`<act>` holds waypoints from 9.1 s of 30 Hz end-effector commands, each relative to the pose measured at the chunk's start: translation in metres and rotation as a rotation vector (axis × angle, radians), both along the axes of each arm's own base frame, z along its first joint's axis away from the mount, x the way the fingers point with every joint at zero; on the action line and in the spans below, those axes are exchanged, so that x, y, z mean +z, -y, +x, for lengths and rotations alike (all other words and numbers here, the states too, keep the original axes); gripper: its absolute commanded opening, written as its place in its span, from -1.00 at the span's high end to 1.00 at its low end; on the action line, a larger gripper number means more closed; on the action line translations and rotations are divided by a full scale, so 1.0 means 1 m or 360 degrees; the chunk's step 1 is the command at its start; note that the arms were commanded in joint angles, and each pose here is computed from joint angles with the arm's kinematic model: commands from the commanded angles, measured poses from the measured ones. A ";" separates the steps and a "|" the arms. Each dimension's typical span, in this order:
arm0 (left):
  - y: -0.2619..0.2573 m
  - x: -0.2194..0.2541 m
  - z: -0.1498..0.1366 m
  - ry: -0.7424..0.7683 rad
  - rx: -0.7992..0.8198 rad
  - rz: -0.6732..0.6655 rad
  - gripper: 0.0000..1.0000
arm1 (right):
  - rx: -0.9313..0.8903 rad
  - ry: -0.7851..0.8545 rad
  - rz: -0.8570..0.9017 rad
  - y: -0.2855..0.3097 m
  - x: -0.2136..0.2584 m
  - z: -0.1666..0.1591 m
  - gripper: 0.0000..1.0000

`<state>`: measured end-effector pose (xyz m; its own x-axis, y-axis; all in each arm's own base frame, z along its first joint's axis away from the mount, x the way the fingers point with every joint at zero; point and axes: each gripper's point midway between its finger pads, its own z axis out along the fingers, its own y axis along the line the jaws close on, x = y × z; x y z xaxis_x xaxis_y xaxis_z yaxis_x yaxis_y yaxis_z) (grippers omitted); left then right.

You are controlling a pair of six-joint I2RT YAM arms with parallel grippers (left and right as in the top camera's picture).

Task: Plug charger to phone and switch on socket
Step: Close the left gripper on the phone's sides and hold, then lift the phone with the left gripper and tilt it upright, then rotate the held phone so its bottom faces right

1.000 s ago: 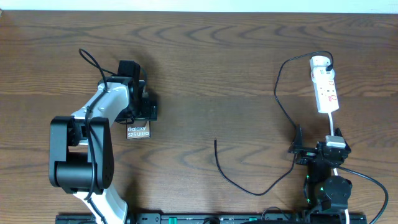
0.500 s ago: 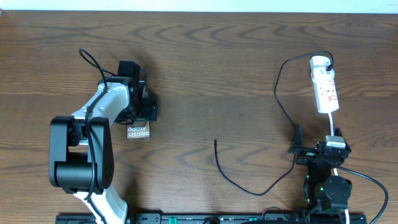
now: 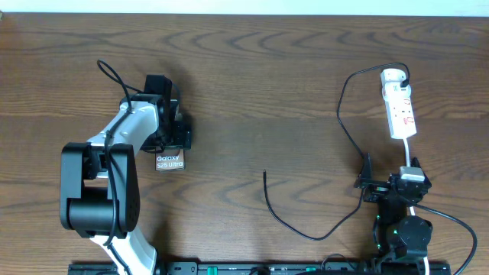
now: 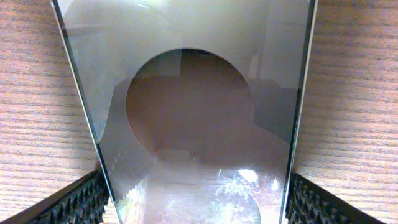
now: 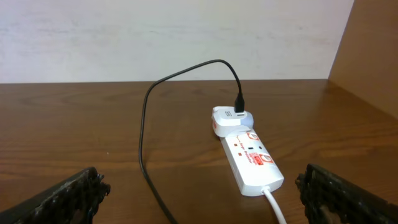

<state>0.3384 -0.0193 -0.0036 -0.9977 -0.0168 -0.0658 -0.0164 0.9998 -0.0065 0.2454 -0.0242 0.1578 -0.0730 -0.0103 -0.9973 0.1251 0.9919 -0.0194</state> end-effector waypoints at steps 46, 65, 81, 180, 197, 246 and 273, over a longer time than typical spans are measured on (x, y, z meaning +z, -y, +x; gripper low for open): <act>0.001 -0.016 -0.020 -0.0077 -0.0010 -0.0017 -0.54 | 0.0016 -0.0007 -0.0023 -0.003 -0.001 0.000 -0.99; 0.001 -0.017 -0.021 -0.0077 -0.0017 -0.0017 -0.47 | 0.0016 -0.0007 -0.0023 -0.003 -0.001 0.000 -0.98; 0.001 -0.017 -0.021 -0.0078 -0.0016 -0.0017 -0.25 | 0.0016 -0.0008 -0.0023 -0.003 -0.001 0.000 -0.98; 0.036 0.136 0.046 0.0592 0.0131 -0.0397 0.85 | 0.0016 -0.0007 -0.0023 -0.003 -0.001 0.000 -0.99; 0.090 0.214 0.054 0.0477 0.0416 -0.1610 0.85 | 0.0016 -0.0007 -0.0023 -0.003 -0.001 0.000 -0.98; 0.088 0.258 0.062 -0.0619 0.1836 -0.2199 0.85 | 0.0016 -0.0007 -0.0023 -0.003 -0.001 0.000 -0.99; 0.050 0.132 0.031 0.0386 0.1300 -0.0564 0.85 | 0.0016 -0.0007 -0.0023 -0.003 -0.001 0.000 -0.98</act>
<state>0.3608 -0.0921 0.1164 -0.6453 -0.7620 0.0533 -0.6921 0.5537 -0.4630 0.2454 -0.0242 0.1577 -0.0734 -0.0103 -0.9972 0.1251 0.9919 -0.0195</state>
